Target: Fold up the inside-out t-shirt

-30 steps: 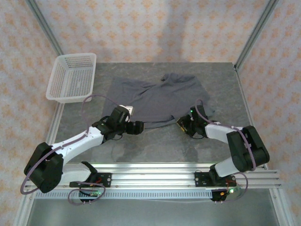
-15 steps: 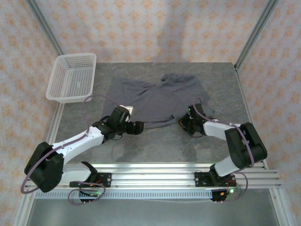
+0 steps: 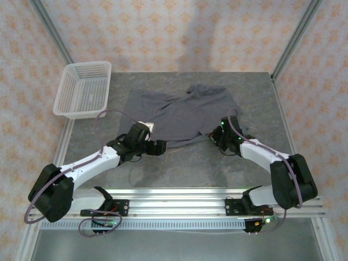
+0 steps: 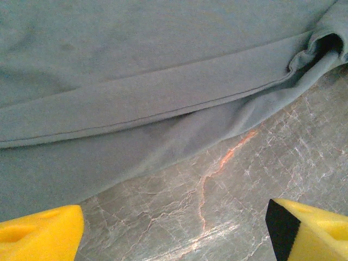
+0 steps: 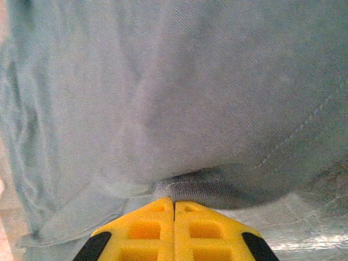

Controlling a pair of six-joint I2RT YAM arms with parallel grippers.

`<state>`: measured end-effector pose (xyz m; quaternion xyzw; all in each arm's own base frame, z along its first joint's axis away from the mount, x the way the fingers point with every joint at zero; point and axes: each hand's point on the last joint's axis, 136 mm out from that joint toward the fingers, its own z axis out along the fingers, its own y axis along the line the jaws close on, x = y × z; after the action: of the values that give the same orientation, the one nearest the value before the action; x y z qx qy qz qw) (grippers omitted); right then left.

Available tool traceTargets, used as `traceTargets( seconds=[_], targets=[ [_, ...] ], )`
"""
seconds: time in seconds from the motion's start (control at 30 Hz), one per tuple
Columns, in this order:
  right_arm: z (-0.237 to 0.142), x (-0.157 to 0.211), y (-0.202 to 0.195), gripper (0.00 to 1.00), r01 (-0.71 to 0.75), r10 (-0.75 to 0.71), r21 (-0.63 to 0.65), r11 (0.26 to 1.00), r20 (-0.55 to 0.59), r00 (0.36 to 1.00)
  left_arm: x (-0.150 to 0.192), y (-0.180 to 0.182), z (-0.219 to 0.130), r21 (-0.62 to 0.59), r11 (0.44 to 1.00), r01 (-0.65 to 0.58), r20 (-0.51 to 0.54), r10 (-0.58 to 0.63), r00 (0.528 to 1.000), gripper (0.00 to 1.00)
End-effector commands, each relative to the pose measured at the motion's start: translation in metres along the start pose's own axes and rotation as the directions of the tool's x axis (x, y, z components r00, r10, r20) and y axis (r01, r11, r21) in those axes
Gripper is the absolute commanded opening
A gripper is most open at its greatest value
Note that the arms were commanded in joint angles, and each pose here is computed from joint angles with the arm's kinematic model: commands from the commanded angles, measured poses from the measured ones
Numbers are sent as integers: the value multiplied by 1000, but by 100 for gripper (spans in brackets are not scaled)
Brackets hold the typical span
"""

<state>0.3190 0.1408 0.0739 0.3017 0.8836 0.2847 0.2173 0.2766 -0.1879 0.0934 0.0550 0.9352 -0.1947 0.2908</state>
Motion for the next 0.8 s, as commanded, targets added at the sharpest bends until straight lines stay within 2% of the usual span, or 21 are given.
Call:
traceTargets(
  seconds=[0.0,0.13,0.27,0.3,0.37,0.43,0.53,0.63,0.7,0.77],
  targets=[
    [-7,-23,27,0,30,-30,1,1000,61,998,-1,1,1,-14,1000,0,18,1,1000,88],
    [13,-55,61,0,108,-112,52,993,83,990,-1,0,0,-13,1000,-6,13,6,1000,88],
    [50,-96,87,0,246,-260,149,958,79,962,1,2,-3,-18,1000,-3,16,3,1000,88],
    [59,-105,90,4,280,-296,177,943,71,952,1,3,-4,-19,1000,-2,19,2,1000,88],
    [68,-127,91,23,310,-332,255,916,49,942,3,5,-7,-27,1000,-2,20,3,1000,88],
    [62,-141,93,32,296,-318,260,919,46,947,4,7,-10,-38,999,-3,23,4,1000,88],
    [30,-152,93,38,268,-295,208,941,113,949,6,13,-13,-61,998,-1,36,3,999,88],
    [-1,-142,62,35,201,-231,194,960,150,961,8,22,-12,-109,994,11,33,-7,999,88],
    [-12,-132,40,27,156,-184,165,974,174,967,9,29,-8,-144,989,21,25,-17,1000,88],
    [-15,-119,1,16,103,-137,207,973,159,978,11,38,-4,-198,980,38,13,-36,999,88]
  ],
)
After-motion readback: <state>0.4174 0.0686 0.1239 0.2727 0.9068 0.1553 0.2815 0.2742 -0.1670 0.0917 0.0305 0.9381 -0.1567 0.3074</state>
